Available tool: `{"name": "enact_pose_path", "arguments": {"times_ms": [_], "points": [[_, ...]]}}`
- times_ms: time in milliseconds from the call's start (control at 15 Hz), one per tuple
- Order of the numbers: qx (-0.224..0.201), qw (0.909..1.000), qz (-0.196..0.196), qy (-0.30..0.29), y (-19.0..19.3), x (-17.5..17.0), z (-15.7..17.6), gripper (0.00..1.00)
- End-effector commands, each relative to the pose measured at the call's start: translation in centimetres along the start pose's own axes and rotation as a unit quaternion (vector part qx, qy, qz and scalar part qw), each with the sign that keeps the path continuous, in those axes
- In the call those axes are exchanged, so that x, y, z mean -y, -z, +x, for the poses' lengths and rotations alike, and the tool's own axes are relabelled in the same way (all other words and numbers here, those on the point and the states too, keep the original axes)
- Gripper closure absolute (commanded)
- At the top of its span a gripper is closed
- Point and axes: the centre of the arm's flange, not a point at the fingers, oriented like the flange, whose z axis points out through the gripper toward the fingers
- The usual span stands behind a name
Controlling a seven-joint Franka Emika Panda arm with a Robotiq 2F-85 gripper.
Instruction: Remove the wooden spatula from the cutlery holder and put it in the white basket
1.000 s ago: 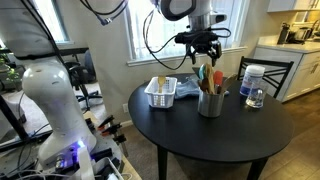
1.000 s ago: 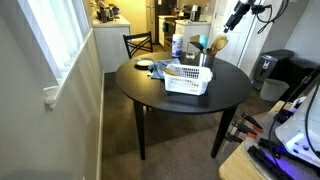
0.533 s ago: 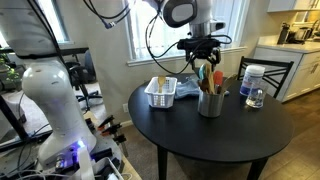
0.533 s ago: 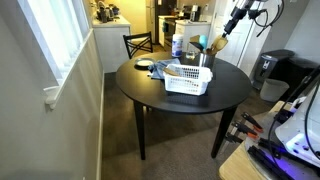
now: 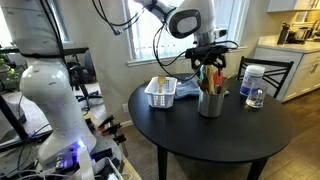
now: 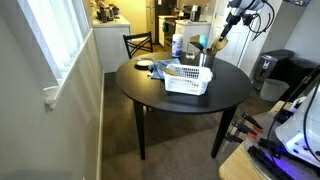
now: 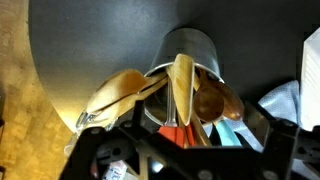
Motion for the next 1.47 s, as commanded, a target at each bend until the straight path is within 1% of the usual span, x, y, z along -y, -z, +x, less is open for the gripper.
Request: {"name": "enact_pose_path", "arguments": {"times_ms": [0, 67, 267, 400, 667, 800, 933, 1000, 1200, 1333, 1400], "points": [[-0.01, 0.9995, -0.008, 0.028, -1.2, -0.9, 0.3, 0.27], [-0.007, 0.9995, -0.009, 0.028, -1.5, -0.9, 0.4, 0.33], [-0.001, 0.9996, -0.011, 0.027, -2.0, -0.9, 0.5, 0.55], [0.009, 0.9994, -0.022, 0.023, -2.0, -1.1, 0.6, 0.66], [0.019, 0.9983, -0.051, 0.021, -1.0, -2.2, 0.7, 0.93], [0.025, 0.9976, -0.062, 0.019, -0.4, -2.5, 0.8, 0.96], [0.029, 0.9975, -0.063, 0.016, -0.1, -2.4, 1.0, 0.98], [0.03, 0.9974, -0.063, 0.014, -0.2, -2.3, 1.0, 0.95], [0.032, 0.9971, -0.068, 0.014, 0.1, -2.2, 1.3, 0.95], [0.027, 0.997, -0.071, 0.015, 1.1, -1.9, 2.0, 0.95], [0.019, 0.9972, -0.07, 0.019, 2.5, -1.7, 2.6, 0.95]]}}
